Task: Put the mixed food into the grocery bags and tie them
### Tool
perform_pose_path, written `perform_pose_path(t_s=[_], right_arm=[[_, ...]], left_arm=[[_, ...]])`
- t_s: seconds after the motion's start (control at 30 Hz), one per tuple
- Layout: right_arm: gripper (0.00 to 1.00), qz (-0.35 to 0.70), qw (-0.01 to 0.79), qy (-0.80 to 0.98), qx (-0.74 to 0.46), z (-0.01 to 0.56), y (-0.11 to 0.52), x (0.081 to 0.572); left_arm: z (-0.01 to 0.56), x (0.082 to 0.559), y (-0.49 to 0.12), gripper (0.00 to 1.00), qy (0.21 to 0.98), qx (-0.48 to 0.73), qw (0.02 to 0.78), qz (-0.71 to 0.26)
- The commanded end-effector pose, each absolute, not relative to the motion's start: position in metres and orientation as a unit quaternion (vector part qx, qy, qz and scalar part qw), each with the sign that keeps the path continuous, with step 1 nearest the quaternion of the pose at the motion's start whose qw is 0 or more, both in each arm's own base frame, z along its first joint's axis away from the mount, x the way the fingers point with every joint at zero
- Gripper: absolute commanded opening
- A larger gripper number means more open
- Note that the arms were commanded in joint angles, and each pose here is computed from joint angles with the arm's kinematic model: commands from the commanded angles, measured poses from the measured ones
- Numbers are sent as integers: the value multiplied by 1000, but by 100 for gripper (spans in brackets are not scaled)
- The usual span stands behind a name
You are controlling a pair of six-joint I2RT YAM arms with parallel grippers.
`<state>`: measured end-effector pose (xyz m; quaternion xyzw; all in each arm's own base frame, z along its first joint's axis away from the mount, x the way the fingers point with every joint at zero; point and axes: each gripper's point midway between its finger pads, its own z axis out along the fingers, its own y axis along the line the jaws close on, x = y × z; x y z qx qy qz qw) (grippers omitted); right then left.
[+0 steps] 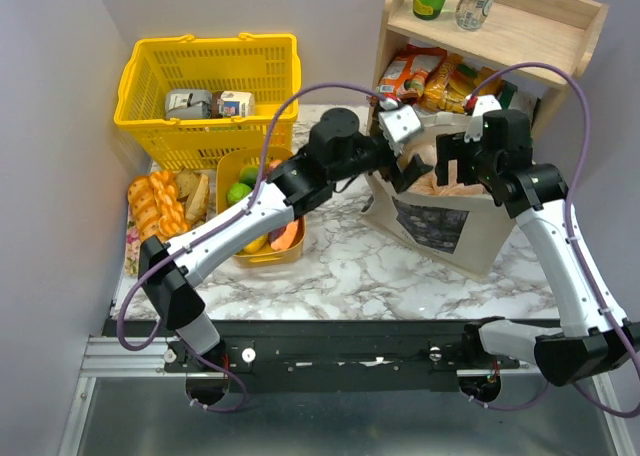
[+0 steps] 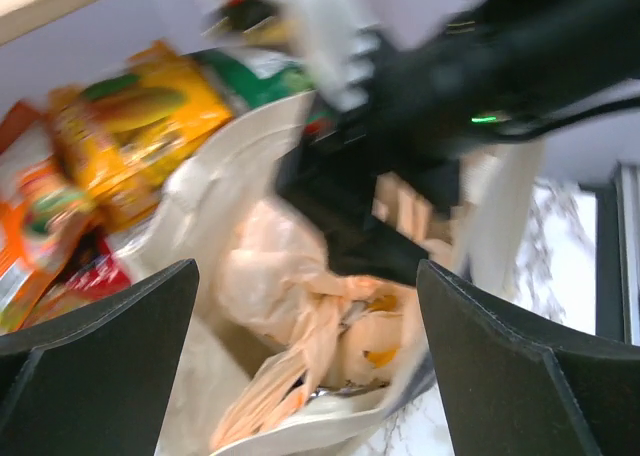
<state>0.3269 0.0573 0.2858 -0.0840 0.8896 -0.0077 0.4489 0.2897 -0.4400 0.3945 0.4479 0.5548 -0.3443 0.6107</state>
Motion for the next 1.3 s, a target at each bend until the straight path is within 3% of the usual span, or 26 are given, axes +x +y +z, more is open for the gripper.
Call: perform_pose_path(t_s=[0.0,0.07,0.27,0.5,0.8,1.27], right_arm=[[100,50,546,835,-41,336,68,349],[100,67,562,823,-33,346,69,356],[100,88,645,759,0,387,61,358],[100,68,733,676,30,427,39,324],[100,32,787,615,34,421,21,297],[100,16,802,597,30,416,15,289]], left_arm=[[392,361,-370,99,652,283,616,-340],[401,372,-341,99,661,223,620,-359],[386,412,-214,99,707,71,641,-290],[374,397,-115,99,728,-33,643,-236],[369,363,-77,99,759,-72,629,-153],[375,352,-68,99,741,-69,654,-136]])
